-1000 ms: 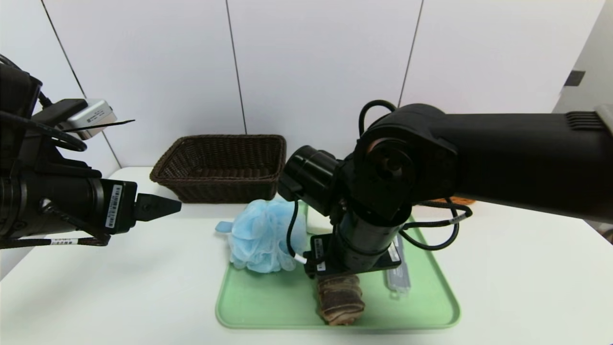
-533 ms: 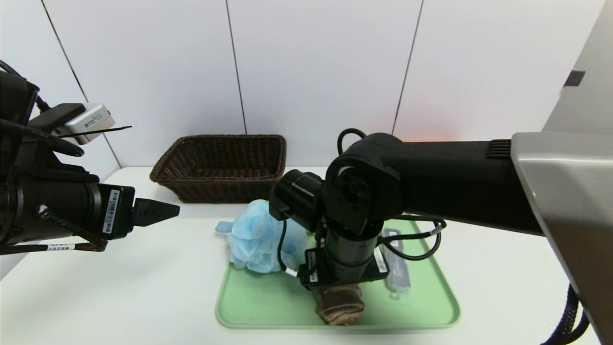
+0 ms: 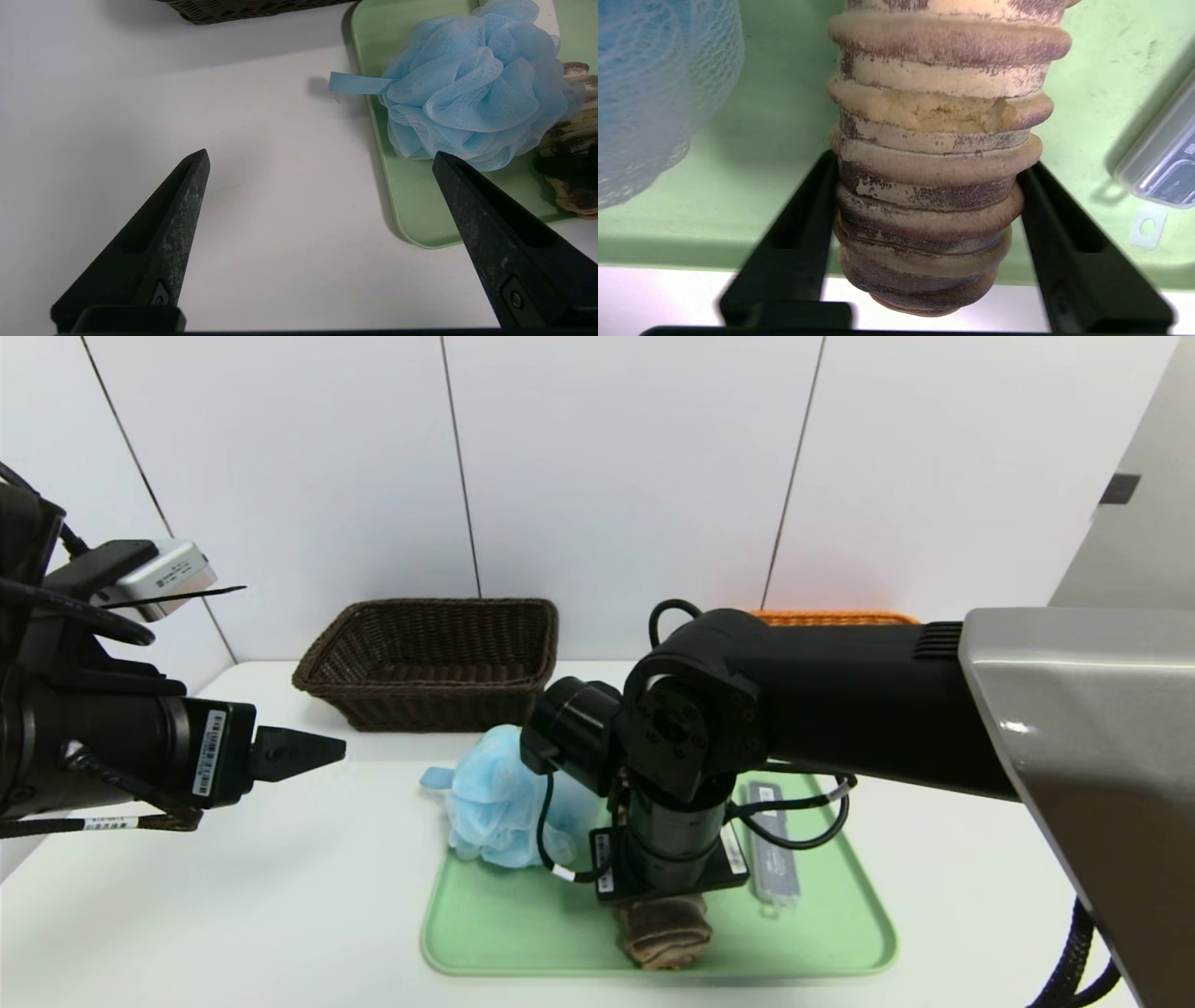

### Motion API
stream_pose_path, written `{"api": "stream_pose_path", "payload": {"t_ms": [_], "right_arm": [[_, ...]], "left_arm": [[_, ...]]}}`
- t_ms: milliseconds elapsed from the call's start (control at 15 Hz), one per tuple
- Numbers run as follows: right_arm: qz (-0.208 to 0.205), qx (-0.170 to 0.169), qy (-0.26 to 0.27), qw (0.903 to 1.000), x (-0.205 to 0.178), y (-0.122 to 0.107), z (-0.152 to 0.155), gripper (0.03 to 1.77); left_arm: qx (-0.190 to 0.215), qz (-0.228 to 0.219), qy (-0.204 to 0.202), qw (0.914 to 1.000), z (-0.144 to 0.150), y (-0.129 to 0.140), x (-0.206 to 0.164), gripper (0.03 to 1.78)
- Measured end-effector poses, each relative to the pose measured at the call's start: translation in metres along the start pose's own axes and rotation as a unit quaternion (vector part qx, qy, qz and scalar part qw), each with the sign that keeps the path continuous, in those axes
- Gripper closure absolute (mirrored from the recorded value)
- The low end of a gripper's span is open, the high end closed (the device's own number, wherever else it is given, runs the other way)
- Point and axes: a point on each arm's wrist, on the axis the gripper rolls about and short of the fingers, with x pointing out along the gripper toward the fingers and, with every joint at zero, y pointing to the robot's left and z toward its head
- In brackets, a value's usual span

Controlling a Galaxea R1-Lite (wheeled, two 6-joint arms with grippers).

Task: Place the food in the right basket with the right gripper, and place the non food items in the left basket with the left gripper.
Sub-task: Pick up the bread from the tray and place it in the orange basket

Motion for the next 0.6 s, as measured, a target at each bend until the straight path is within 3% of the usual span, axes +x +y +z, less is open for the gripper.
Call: {"api": "stream_pose_path", "payload": {"t_ms": [267,333,600], "right_arm": [[0.0,0.0,0.0,1.0,-0.001,0.0,0.0,1.16],[0.0,0.001,-0.001,1.0,-0.002,-0.001,0.0,1.59],[0.01,0.003,-0.012,0.9999,-0.015,-0.005,-0.001,1.61]], "left_arm": [[0.0,-0.001,-0.002,1.0,-0.003,0.001,-0.003,0.12],[-0.002,-0.001,-0.003,1.0,-0.003,0.001,-0.004,0.12],[-0.003,0.0,-0.004,1.0,-0.006,0.002,-0.007,0.12]]}}
